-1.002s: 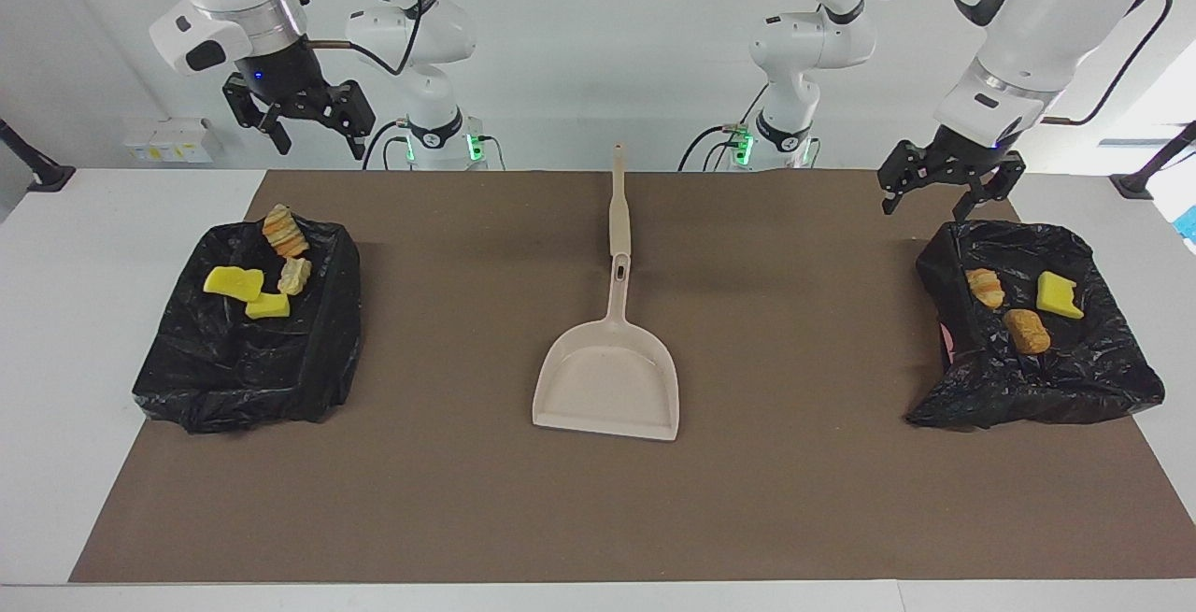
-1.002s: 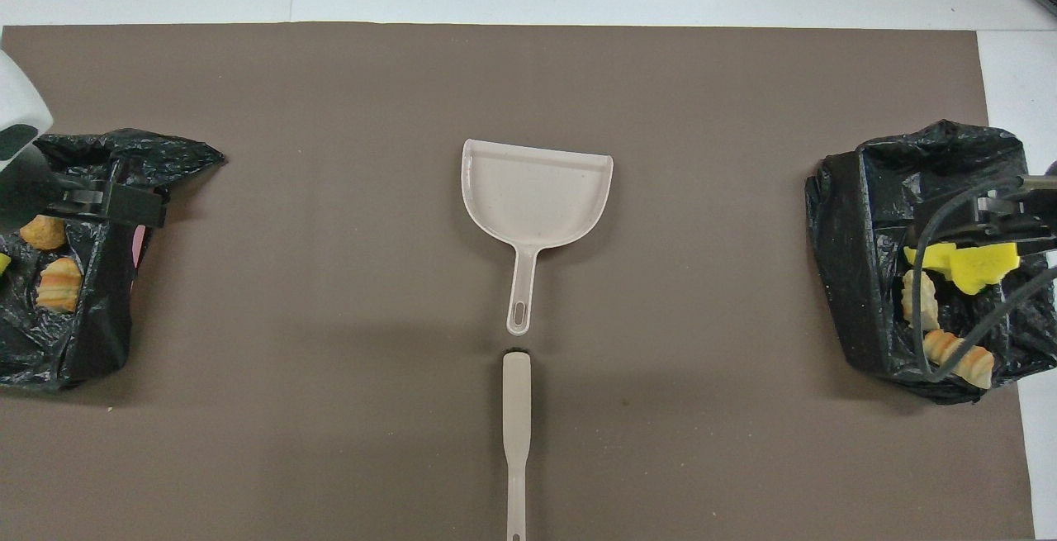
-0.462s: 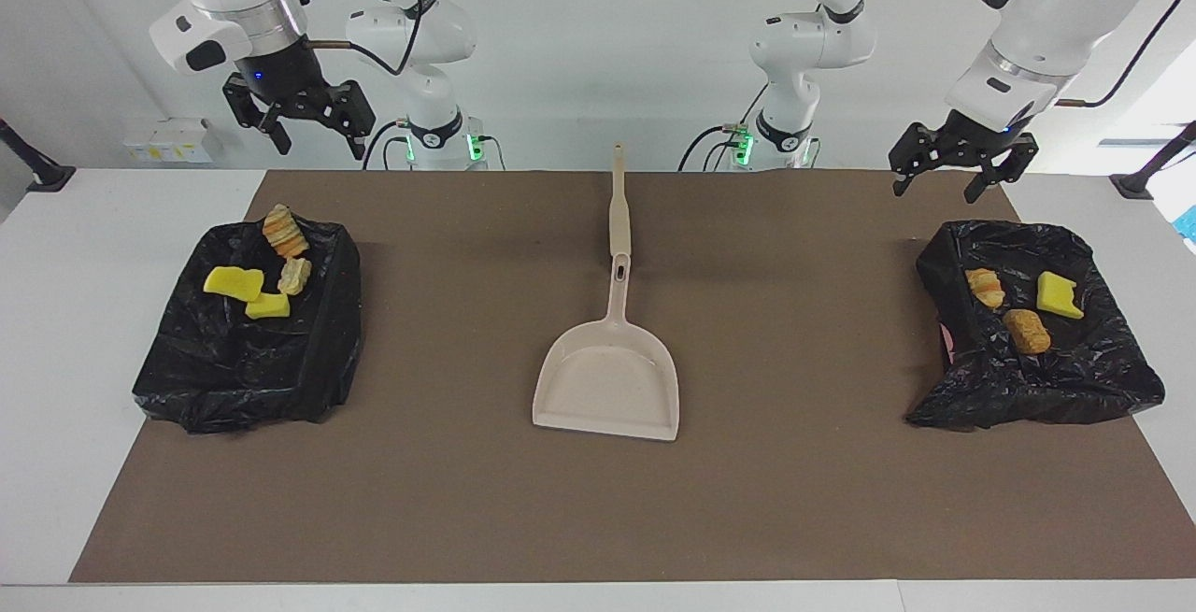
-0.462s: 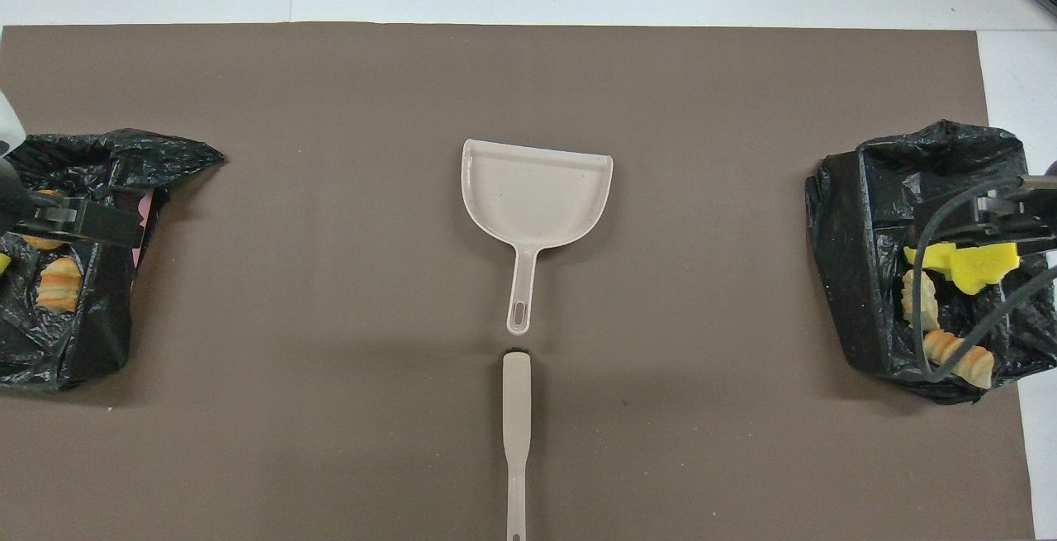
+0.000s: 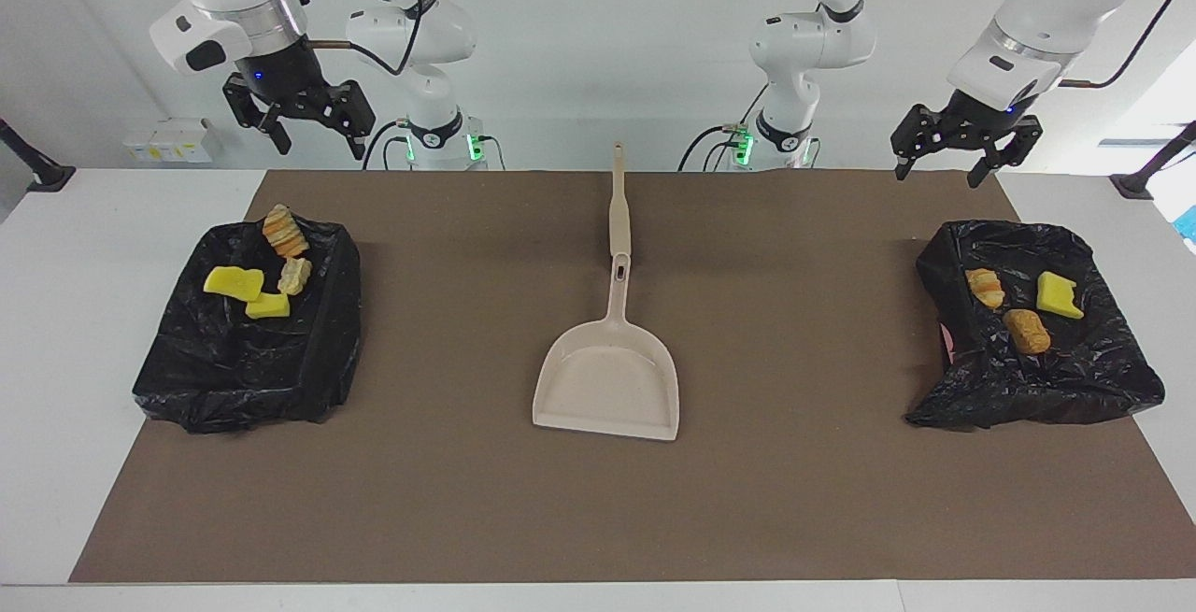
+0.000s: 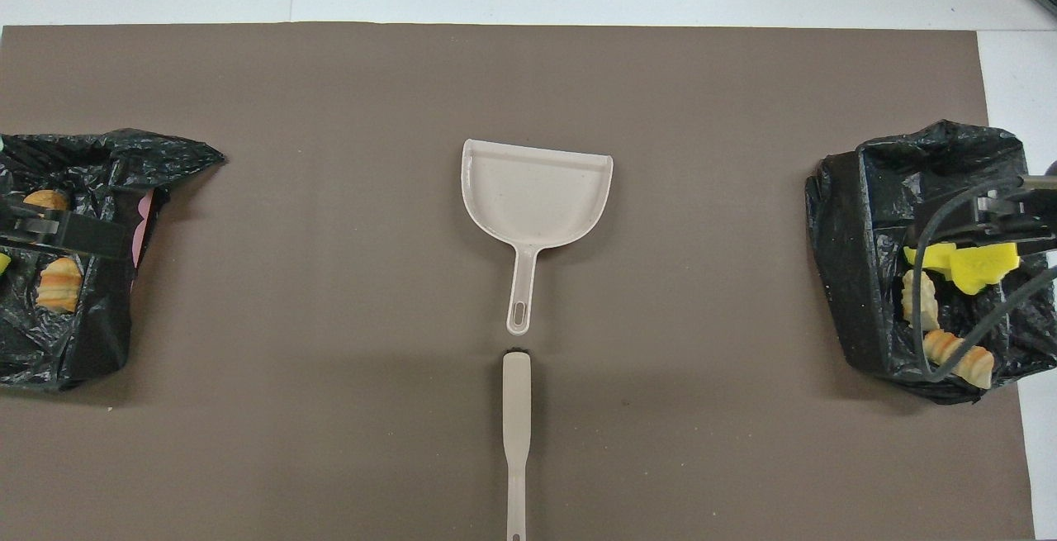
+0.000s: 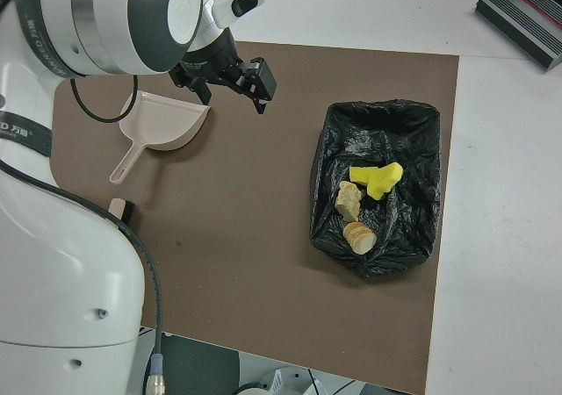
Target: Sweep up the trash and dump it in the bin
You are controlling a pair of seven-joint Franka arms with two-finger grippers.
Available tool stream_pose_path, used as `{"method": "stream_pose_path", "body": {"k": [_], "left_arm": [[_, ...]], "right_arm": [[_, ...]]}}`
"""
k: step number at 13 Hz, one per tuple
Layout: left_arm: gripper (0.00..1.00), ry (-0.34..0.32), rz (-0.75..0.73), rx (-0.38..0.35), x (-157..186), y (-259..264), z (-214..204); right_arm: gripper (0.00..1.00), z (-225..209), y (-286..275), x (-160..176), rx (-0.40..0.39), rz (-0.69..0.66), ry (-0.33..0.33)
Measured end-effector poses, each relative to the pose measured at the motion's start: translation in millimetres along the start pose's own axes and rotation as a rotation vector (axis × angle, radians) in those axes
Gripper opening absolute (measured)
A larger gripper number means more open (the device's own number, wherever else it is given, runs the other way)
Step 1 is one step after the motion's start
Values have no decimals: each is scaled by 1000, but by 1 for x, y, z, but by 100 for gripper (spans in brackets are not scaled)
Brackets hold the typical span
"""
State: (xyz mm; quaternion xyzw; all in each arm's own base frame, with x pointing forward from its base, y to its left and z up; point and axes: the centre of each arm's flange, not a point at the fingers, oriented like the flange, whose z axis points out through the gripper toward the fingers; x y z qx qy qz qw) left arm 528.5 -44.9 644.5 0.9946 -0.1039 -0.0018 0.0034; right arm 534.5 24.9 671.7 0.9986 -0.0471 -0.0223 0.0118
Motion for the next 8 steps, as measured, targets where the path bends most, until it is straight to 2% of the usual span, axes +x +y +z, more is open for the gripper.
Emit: {"method": "stream_pose_path", "body": {"k": [8], "left_arm": [[100,-9,9,-1,-1,0,1]], "right_arm": [[100,0,0,0,0,0,0]]}}
